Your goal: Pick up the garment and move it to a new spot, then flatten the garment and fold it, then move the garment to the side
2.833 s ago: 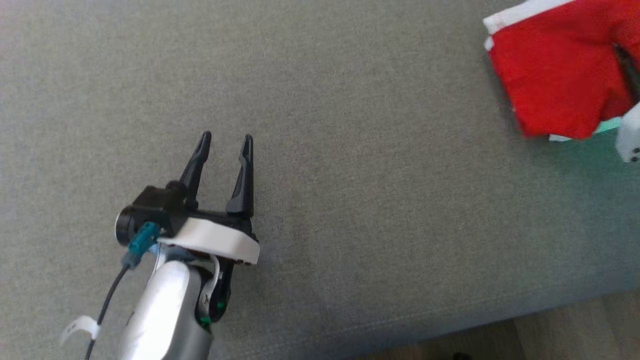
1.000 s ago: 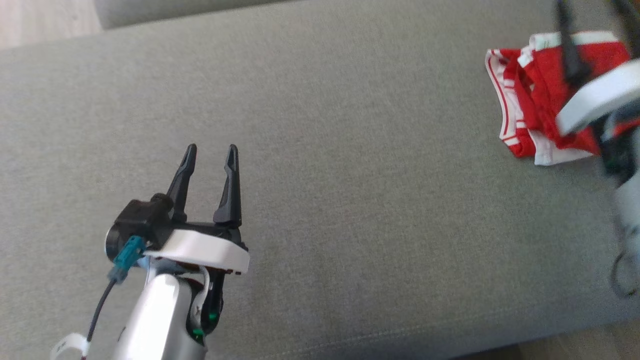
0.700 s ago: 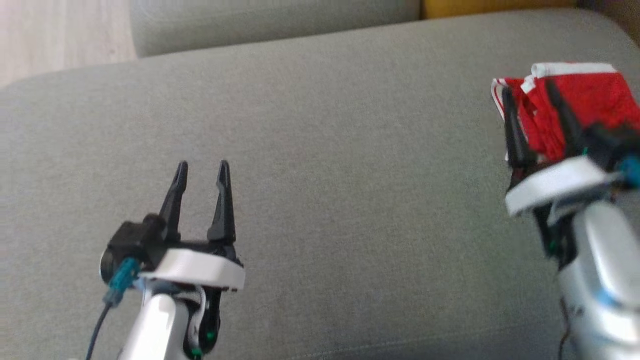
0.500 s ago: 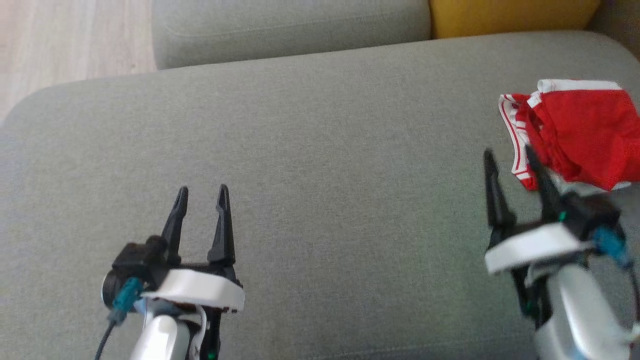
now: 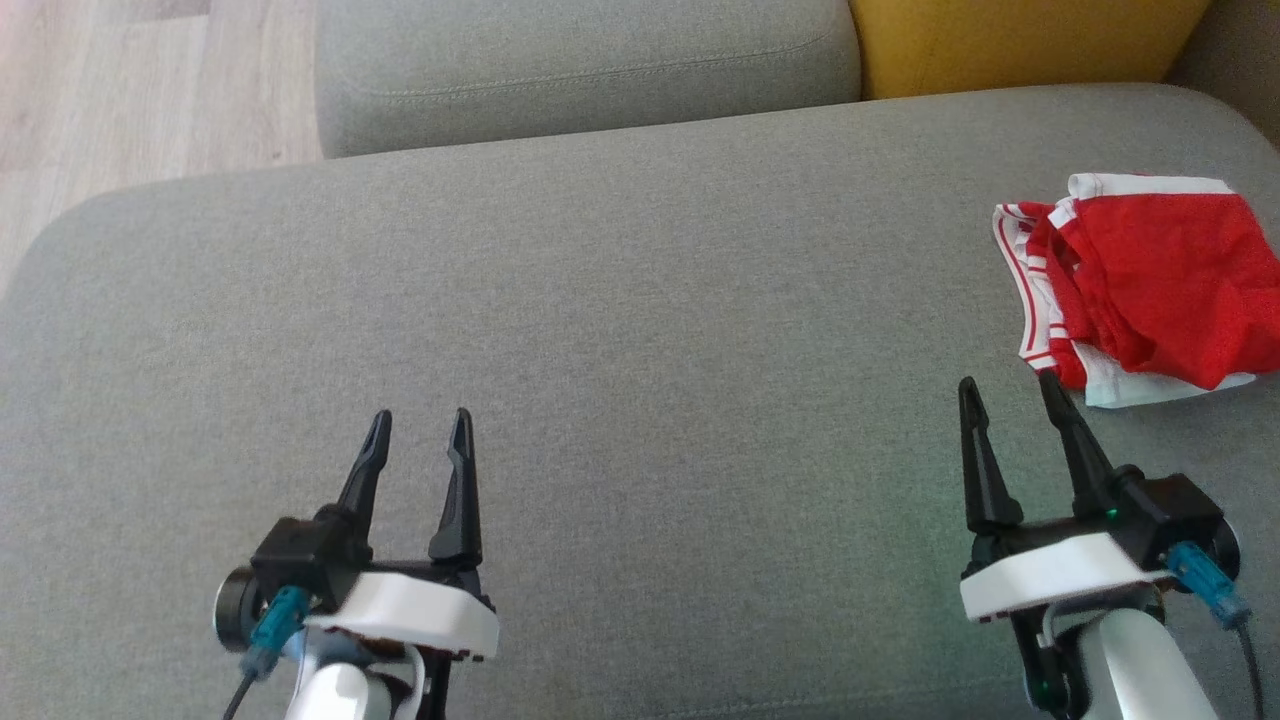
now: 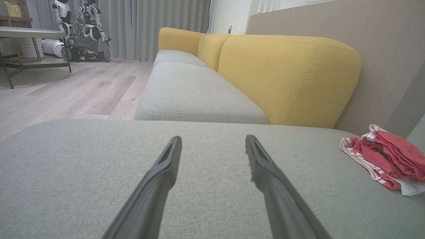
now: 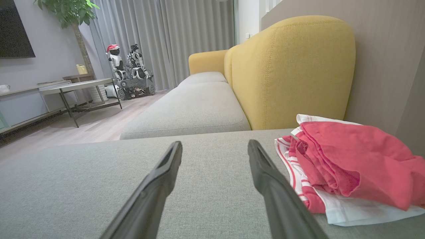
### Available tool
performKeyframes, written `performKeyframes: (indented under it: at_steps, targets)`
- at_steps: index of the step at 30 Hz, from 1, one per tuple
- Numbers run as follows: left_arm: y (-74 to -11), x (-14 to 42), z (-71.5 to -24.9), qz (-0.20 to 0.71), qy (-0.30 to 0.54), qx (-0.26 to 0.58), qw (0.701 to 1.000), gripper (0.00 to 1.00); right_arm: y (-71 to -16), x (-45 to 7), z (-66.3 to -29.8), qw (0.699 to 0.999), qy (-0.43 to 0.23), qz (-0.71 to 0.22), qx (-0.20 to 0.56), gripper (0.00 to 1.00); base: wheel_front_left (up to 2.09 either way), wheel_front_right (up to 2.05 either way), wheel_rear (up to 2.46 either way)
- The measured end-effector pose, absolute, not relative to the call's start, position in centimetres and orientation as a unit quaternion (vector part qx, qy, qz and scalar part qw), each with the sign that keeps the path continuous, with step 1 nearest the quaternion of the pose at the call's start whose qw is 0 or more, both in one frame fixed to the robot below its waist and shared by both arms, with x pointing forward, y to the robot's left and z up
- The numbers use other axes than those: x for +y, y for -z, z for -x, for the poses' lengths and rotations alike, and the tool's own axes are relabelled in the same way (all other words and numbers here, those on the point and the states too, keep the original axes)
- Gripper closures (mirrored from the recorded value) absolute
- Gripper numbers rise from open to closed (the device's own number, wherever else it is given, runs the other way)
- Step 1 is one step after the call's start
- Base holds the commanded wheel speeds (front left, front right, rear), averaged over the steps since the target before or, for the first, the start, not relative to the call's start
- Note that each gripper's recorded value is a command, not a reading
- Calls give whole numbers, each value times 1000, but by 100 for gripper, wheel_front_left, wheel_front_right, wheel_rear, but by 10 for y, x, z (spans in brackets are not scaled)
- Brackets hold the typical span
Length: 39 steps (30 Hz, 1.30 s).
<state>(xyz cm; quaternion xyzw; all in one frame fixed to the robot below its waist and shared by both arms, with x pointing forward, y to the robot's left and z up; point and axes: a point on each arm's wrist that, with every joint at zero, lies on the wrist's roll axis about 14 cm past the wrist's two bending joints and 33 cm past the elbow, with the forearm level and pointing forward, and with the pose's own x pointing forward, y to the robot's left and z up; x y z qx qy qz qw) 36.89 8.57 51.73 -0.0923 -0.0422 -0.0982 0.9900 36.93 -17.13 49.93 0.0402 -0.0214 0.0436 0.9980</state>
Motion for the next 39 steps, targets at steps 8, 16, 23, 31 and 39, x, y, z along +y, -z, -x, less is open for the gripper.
performKeyframes:
  at_steps: [8, 16, 23, 31, 39]
  targets:
    - [-520, 89, -369, 93, 95, -47, 990, 0, -499, -169, -366, 998, -47, -45, -24, 0, 0, 0, 0]
    - [-531, 96, -371, 102, 84, -63, 989, 0, -496, -168, -364, 997, -47, -50, -20, 0, 0, 0, 0]
    - [-534, 103, -370, 118, 78, -69, 988, 0, -496, -166, -365, 997, -49, -55, -19, 0, 0, 0, 0]
    - [-537, 106, -369, 128, 78, -73, 986, 0, -495, -164, -366, 997, -52, -55, -18, 0, 0, 0, 0]
    - [-547, 110, -368, 145, 79, -88, 982, 0, -496, -162, -366, 997, -54, -58, -19, 0, 0, 0, 0]
